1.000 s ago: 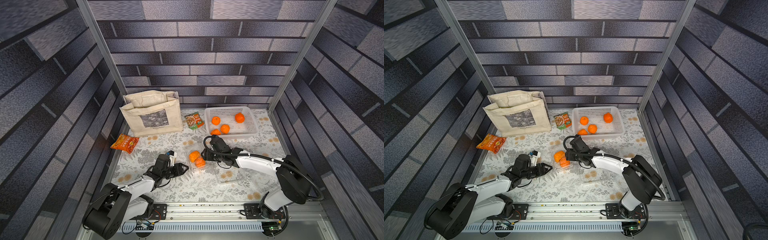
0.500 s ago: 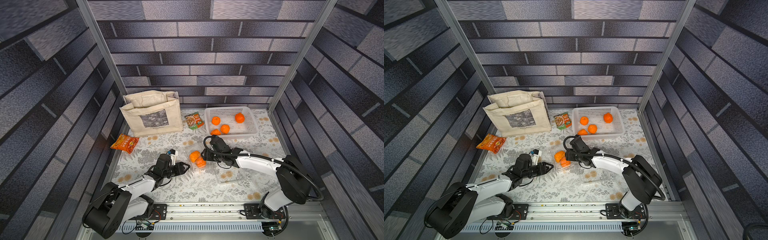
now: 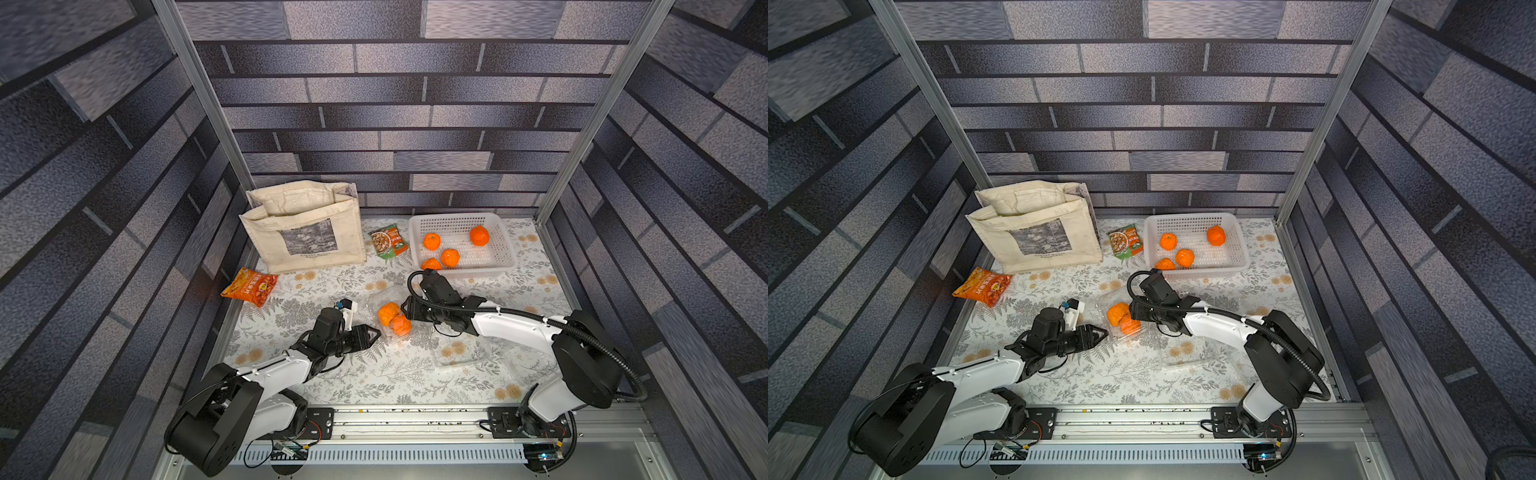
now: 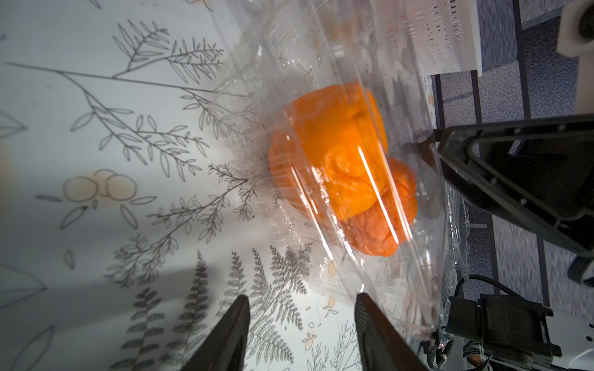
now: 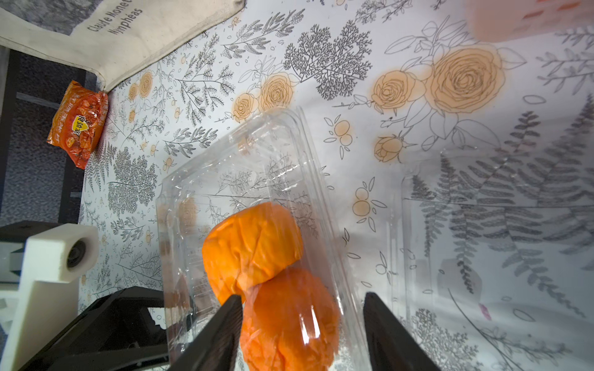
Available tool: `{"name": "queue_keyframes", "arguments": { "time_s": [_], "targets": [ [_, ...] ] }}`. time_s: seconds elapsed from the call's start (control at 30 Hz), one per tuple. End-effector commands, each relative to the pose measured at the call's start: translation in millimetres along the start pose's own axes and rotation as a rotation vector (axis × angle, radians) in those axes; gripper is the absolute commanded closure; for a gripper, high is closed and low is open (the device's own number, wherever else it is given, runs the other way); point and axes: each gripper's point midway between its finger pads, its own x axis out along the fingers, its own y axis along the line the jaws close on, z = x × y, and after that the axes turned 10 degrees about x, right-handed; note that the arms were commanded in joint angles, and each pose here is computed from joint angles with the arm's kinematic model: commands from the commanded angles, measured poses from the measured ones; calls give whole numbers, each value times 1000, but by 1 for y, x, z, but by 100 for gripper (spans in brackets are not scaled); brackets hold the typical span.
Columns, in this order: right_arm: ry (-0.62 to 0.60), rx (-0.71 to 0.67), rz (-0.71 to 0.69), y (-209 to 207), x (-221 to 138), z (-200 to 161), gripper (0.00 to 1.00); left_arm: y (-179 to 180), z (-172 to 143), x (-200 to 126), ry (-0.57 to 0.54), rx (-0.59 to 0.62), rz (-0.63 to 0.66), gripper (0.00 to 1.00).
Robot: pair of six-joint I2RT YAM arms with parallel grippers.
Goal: Take oranges out of containers
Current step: Open the packing box at the center of the board.
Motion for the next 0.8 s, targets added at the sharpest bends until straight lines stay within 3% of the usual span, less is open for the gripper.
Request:
{"name": "queue_keyframes", "arguments": {
  "time_s": [0.0,0.77],
  "targets": [
    [24,11,19,2,0,-11,38,-9,10,0,-25,21,-15,45],
    [57,-30,-1,16,9,-24,41,-4,25,0,-98,-28,-28,41]
  ]
}}
